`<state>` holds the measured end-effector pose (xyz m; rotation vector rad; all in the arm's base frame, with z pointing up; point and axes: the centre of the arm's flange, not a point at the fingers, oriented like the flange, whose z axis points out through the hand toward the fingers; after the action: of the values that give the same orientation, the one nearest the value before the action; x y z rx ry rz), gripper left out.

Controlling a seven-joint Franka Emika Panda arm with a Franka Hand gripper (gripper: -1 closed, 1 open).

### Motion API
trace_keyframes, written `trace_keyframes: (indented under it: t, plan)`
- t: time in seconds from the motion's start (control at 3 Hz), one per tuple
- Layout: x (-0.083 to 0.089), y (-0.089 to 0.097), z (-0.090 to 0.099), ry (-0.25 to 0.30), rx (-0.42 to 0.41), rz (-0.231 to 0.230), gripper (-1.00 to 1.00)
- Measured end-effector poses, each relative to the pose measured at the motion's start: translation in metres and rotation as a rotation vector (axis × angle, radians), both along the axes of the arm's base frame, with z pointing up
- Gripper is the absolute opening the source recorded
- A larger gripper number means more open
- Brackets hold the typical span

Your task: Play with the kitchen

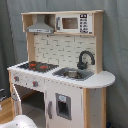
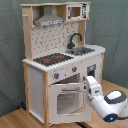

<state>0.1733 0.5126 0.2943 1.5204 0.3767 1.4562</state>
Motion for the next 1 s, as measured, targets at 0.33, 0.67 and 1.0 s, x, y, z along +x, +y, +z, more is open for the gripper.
trace_keyframes:
  t: [0.33, 0.67, 1.0]
  plan:
    - [-0.002, -0.001, 0.008, 0.009, -0.039, -0.024, 1.0]
    - [-0.005, -0.003, 0.024, 0.037, -0.115, -0.064, 1.0]
    - [-0.01, -0.003, 0.048, 0.065, -0.176, -0.09, 1.0]
